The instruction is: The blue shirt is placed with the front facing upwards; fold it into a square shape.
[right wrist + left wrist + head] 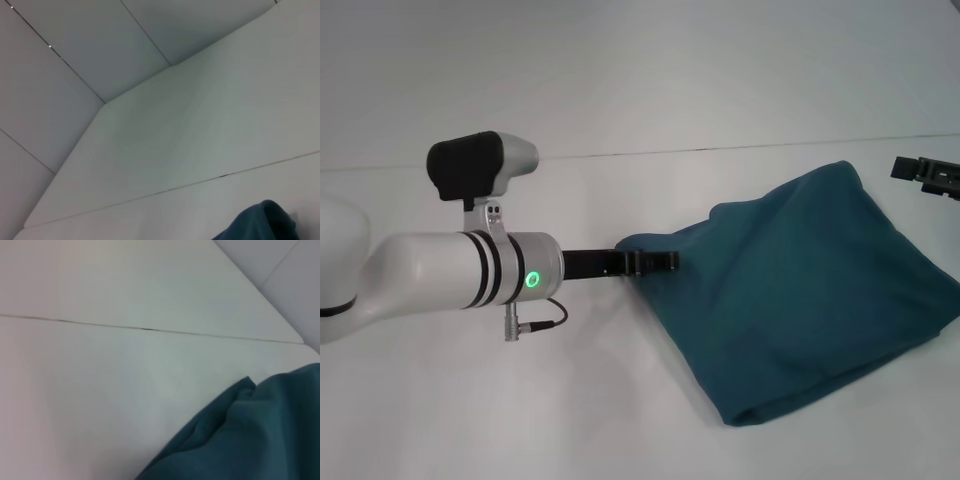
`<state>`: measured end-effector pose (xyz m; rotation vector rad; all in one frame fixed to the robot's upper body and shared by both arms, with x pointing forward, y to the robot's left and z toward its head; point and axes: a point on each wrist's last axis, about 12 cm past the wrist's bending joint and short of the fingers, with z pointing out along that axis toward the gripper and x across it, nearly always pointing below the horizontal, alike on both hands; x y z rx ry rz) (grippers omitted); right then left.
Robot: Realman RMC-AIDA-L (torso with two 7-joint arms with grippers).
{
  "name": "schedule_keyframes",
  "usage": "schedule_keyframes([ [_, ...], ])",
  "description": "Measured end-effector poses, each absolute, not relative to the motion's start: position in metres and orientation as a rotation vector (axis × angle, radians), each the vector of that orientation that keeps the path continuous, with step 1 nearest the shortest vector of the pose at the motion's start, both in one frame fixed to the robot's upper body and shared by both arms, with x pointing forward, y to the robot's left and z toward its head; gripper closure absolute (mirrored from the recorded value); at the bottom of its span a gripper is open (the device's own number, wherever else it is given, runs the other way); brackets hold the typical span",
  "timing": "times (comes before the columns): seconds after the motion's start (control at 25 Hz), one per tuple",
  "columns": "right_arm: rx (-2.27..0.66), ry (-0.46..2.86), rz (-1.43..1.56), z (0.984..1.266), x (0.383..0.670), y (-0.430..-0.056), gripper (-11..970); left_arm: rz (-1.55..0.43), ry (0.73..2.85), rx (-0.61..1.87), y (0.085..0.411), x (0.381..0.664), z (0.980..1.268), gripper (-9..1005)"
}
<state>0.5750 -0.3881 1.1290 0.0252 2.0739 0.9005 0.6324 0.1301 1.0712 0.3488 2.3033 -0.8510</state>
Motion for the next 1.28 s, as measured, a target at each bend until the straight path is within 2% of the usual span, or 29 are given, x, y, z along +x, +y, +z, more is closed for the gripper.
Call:
schedule_keyframes([
  [0.88, 0.043, 2.074, 0.901, 1.125, 0.575, -0.387, 61, -0.840, 2.300, 0.489, 0.116, 0.627, 1.070, 122],
  [1.12, 0.047, 2.068, 0.905, 1.124, 0.575, -0.385, 62, -0.820, 2.277, 0.571, 0.114, 0.626, 1.071, 180],
  [1.28, 0.051, 2.063, 0.908, 1.124, 0.575, -0.384, 62, -0.814, 2.270, 0.583, 0.113, 0.626, 1.071, 257],
])
